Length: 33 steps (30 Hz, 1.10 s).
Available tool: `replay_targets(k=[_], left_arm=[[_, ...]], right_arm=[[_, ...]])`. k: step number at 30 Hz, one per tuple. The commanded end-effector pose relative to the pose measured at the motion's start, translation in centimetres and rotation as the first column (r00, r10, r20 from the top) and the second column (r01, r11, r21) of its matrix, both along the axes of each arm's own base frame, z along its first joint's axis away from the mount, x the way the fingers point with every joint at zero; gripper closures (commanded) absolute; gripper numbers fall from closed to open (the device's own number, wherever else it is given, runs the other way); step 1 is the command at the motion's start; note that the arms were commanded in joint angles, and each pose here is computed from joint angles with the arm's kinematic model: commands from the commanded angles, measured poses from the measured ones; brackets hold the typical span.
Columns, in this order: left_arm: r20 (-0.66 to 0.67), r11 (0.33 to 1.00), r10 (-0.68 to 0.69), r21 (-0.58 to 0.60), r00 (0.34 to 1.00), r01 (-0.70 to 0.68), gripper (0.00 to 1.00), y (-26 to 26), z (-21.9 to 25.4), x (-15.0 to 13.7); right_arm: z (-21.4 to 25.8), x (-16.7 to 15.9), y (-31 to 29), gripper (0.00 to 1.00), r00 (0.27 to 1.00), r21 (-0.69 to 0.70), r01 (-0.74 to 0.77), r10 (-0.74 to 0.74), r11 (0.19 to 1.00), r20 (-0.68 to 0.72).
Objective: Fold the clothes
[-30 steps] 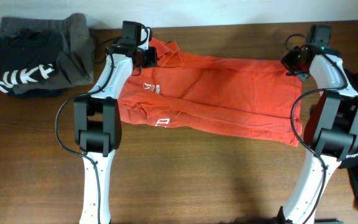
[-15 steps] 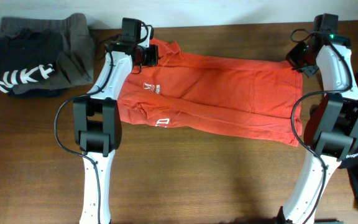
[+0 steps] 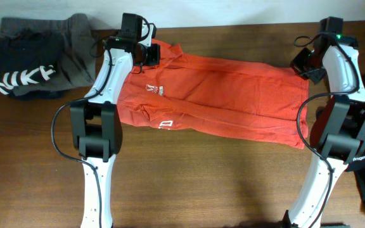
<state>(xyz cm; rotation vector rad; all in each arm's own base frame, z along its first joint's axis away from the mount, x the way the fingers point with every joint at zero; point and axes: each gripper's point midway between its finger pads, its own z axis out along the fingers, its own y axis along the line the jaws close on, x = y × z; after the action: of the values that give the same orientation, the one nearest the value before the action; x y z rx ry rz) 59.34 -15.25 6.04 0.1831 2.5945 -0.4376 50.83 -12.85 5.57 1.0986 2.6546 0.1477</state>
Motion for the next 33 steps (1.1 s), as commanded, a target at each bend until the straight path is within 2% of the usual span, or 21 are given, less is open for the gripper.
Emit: replay_targets(k=[1,9,16,25,33], left_arm=[[0.068,1.000,-0.003,-0.011,0.998,0.004,1.00,0.8,4.8,0.2],[0.001,0.999,0.038,-0.001,0.999,-0.038,1.00,3.5,6.0,-1.5],[0.013,0.999,0.053,0.002,0.999,-0.053,1.00,5.0,8.7,-2.4],[-0.105,0.999,0.046,0.023,0.993,-0.044,1.00,5.2,7.4,-5.0],[-0.209,0.999,0.046,0.039,0.977,-0.039,1.00,5.4,6.5,-7.4]], right_arm=[[3.6,-0.4,-0.7,0.96,0.999,-0.044,-0.007,0.008,0.999,0.033],[3.2,-1.9,-0.3,0.96,0.999,-0.033,-0.032,0.031,0.999,-0.027],[3.2,-2.5,-0.2,0.96,0.998,-0.026,-0.035,0.034,0.999,-0.050],[5.9,-4.1,-1.1,0.96,0.998,-0.098,-0.018,0.011,0.995,-0.067],[7.8,-7.6,-0.6,0.96,0.988,-0.101,-0.022,0.006,0.995,-0.157]])
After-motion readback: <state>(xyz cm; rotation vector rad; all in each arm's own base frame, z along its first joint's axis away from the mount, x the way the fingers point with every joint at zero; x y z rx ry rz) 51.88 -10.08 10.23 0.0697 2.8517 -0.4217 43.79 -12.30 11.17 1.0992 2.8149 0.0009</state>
